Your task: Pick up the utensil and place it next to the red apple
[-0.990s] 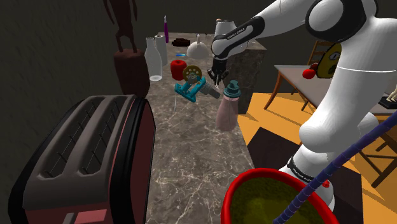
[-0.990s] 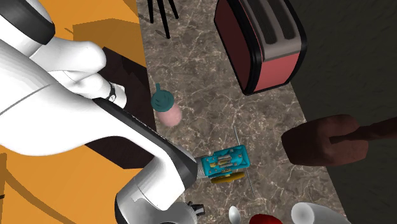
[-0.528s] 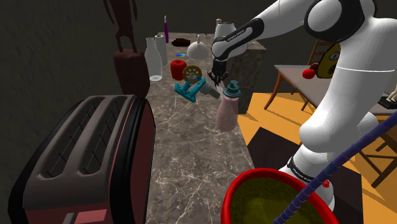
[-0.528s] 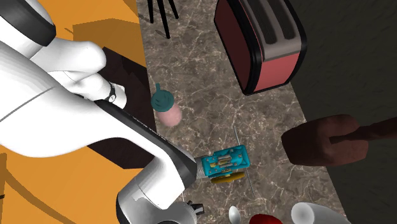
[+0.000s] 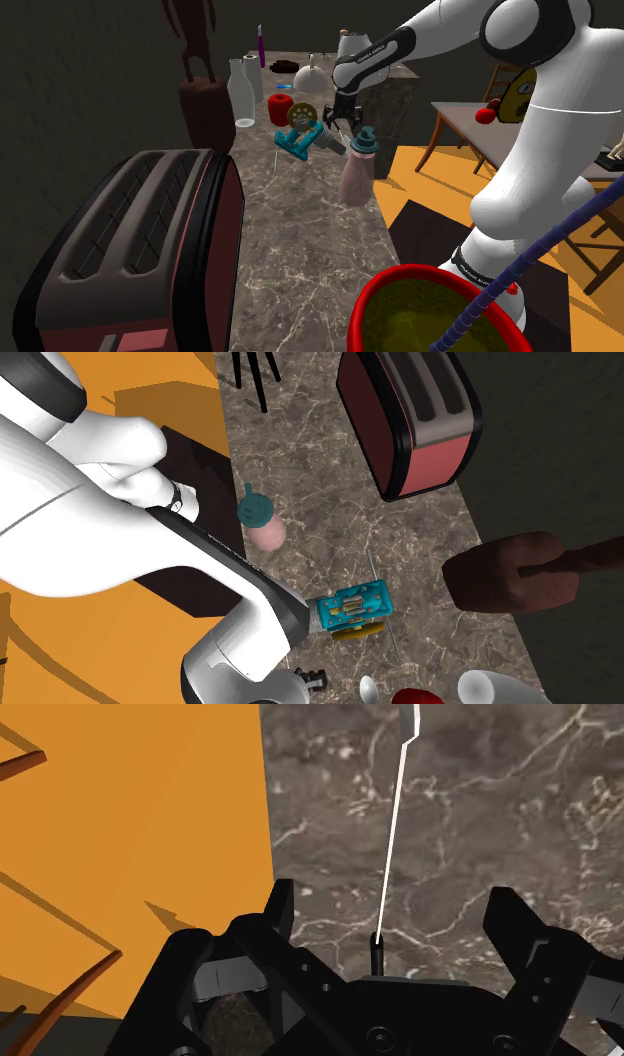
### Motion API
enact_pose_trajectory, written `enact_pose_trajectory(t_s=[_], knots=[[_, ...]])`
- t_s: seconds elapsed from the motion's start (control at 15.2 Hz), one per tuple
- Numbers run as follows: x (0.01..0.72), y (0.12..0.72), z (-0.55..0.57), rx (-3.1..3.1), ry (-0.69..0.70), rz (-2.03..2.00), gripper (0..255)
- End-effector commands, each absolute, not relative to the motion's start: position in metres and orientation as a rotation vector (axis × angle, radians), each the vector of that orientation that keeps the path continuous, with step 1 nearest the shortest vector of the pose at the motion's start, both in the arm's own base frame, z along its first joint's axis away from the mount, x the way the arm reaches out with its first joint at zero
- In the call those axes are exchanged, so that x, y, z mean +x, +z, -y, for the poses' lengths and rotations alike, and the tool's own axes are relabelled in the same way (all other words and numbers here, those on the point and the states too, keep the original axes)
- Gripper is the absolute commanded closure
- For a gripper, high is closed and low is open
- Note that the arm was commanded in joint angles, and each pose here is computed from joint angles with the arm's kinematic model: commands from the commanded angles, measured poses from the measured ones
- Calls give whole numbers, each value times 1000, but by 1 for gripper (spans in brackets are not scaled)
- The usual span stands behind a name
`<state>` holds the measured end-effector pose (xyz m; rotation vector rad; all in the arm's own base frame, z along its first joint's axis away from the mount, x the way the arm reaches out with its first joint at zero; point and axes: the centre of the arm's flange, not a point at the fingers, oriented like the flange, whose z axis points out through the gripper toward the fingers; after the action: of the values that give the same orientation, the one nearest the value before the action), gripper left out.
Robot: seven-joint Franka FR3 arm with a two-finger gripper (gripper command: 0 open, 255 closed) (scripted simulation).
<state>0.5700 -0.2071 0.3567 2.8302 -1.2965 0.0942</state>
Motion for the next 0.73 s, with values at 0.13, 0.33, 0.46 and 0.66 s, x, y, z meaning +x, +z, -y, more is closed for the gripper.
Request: enact_pose_trajectory(t_s=[0.13,0.33,0.46,0.66], knots=[[568,400,205,2830,94,1296,0],[568,400,205,2830,94,1296,0],[568,400,205,2830,94,1296,0],[568,400,205,2830,94,1296,0]])
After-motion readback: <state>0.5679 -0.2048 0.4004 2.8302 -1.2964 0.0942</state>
